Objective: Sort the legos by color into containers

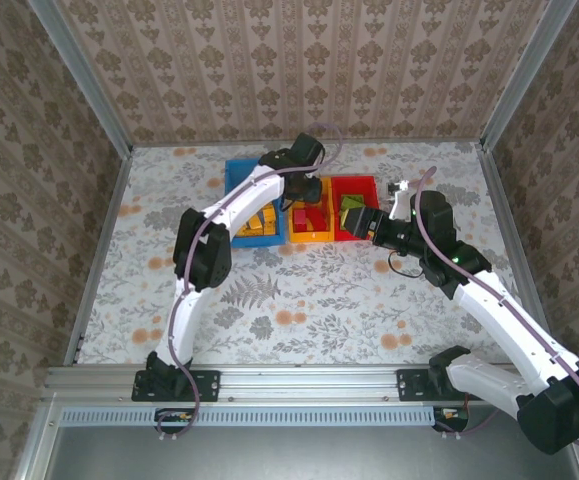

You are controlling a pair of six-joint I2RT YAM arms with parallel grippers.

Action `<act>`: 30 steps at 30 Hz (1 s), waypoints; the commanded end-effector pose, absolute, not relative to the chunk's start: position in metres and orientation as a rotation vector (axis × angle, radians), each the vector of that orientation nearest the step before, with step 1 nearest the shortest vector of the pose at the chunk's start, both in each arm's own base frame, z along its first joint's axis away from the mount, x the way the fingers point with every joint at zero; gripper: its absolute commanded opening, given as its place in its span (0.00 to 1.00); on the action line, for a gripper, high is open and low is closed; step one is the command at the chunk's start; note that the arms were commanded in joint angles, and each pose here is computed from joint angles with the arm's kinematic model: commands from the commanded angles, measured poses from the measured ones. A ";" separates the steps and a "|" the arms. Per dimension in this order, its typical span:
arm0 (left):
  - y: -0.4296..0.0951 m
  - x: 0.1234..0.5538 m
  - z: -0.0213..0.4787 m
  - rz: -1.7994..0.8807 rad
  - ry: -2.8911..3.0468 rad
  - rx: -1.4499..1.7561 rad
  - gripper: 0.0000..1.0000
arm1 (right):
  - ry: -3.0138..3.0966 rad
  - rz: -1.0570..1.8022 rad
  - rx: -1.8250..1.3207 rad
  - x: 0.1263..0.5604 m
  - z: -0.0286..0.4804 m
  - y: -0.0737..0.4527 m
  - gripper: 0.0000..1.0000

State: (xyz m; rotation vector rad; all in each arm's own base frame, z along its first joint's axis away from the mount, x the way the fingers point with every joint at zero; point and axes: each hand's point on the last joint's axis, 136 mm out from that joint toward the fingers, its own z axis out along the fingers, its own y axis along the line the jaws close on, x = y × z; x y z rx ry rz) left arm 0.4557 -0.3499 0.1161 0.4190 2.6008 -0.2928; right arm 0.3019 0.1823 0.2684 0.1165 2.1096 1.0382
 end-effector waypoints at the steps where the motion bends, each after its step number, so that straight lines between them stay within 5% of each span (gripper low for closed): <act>1: -0.352 0.449 0.129 -0.317 2.614 0.414 0.48 | 2.080 1.043 0.111 0.302 0.279 0.181 0.71; 7: -0.352 0.443 0.170 -0.349 2.528 0.395 0.56 | 2.100 1.019 0.089 0.299 0.275 0.178 0.74; 16: -0.313 0.406 0.253 -0.421 2.372 0.247 0.55 | 2.172 0.869 0.129 0.298 0.263 0.149 0.76; 19: -0.280 0.379 0.268 -0.446 2.328 0.172 0.71 | 2.244 0.730 0.205 0.300 0.245 0.123 0.81; 20: -0.266 0.368 0.272 -0.466 2.313 0.139 0.99 | 2.263 0.671 0.232 0.300 0.239 0.112 0.99; 25: -0.188 0.315 0.269 -0.499 2.252 -0.002 1.00 | 2.202 0.436 0.319 0.291 0.234 0.066 1.00; 30: -0.083 0.266 0.247 -0.248 2.202 -0.246 1.00 | 2.007 0.169 0.458 0.274 0.244 0.012 1.00</act>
